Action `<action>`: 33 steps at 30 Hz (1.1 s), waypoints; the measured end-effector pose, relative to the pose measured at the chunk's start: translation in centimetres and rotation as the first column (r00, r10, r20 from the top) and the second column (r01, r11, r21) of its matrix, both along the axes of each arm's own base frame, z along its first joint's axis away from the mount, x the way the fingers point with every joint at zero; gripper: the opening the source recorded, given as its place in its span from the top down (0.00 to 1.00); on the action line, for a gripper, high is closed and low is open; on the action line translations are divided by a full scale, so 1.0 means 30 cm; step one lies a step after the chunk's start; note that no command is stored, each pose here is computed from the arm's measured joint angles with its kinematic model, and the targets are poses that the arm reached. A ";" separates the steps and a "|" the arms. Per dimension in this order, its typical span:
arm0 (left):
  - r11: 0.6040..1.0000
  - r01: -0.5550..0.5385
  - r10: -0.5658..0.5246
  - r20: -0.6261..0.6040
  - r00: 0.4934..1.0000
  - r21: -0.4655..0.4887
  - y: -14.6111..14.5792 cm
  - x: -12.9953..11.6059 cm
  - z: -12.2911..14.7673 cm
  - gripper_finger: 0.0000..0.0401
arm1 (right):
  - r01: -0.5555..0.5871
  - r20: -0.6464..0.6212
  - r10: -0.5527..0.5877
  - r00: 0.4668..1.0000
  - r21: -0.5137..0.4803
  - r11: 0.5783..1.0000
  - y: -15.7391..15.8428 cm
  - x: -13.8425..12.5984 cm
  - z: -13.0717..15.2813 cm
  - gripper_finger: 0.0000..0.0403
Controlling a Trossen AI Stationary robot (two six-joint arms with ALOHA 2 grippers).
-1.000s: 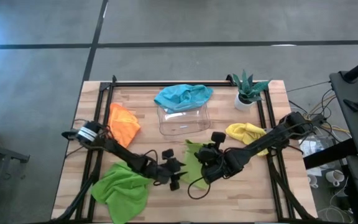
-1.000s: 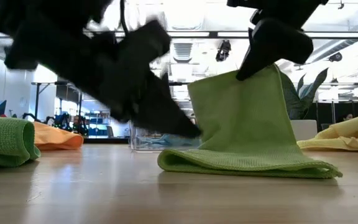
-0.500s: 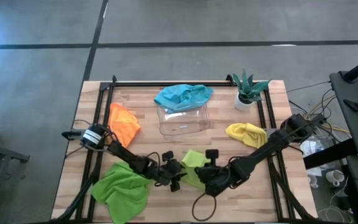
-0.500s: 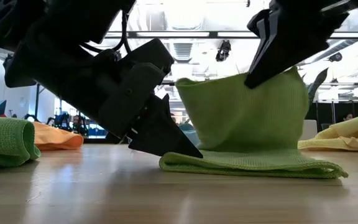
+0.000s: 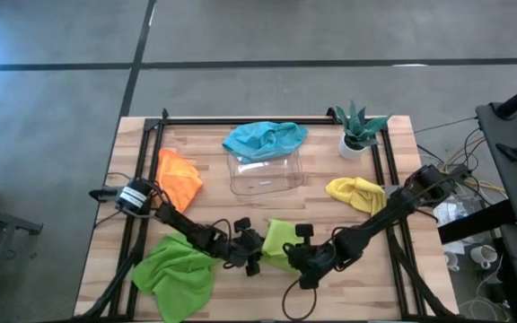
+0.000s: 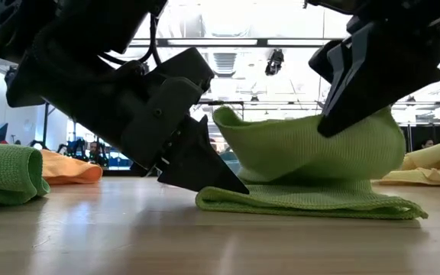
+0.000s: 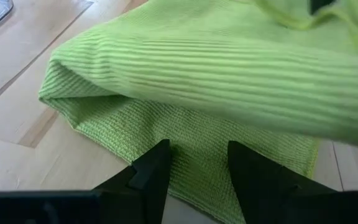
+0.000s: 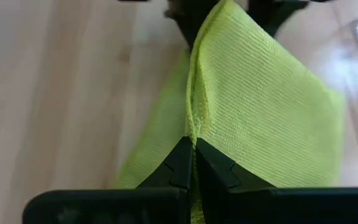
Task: Fold microfiber towels
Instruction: Fold the light green microfiber cloth
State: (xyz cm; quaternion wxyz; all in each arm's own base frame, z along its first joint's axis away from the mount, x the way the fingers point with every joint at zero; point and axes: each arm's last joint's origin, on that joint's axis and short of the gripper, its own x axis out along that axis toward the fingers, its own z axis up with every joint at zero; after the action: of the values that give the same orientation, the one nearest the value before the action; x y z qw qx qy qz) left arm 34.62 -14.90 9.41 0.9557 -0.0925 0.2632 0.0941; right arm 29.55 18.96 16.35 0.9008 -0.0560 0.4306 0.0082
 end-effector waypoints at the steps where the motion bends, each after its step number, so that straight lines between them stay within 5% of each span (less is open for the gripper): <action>1: 1.000 0.000 0.000 -0.001 1.000 -0.001 0.002 0.001 0.000 0.63 | -0.003 0.008 0.003 1.000 0.015 1.000 0.001 0.000 -0.005 0.97; 12: 1.000 -0.001 0.001 0.000 1.000 0.000 0.003 0.002 0.003 0.63 | 0.004 0.009 -0.006 1.000 0.126 0.992 0.017 0.027 -0.067 0.69; 15: 1.000 0.003 -0.003 -0.010 1.000 0.008 0.005 -0.003 0.017 0.63 | -0.008 -0.011 0.009 1.000 0.062 0.998 0.023 0.040 -0.022 0.59; 20: 1.000 0.014 -0.013 -0.022 1.000 0.009 0.004 -0.022 0.076 0.63 | 0.112 0.043 -0.106 0.993 -0.177 0.978 -0.009 0.039 0.092 0.50; 28: 1.000 0.021 -0.021 -0.022 1.000 0.014 0.004 -0.024 0.087 0.63 | 0.150 0.023 -0.149 0.989 -0.073 0.986 -0.192 0.148 0.013 0.57; 33: 1.000 0.030 -0.030 -0.033 0.999 -0.002 -0.004 -0.028 0.075 0.63 | 0.153 0.026 -0.156 0.987 0.090 0.984 -0.266 0.167 -0.022 0.82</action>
State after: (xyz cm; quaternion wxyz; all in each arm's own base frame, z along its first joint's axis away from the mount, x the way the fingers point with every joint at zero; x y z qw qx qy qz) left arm 33.77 -15.03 11.64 0.9524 -0.0879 0.2805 0.0810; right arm 34.55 11.00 15.69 0.9073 0.0172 0.4179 -0.0436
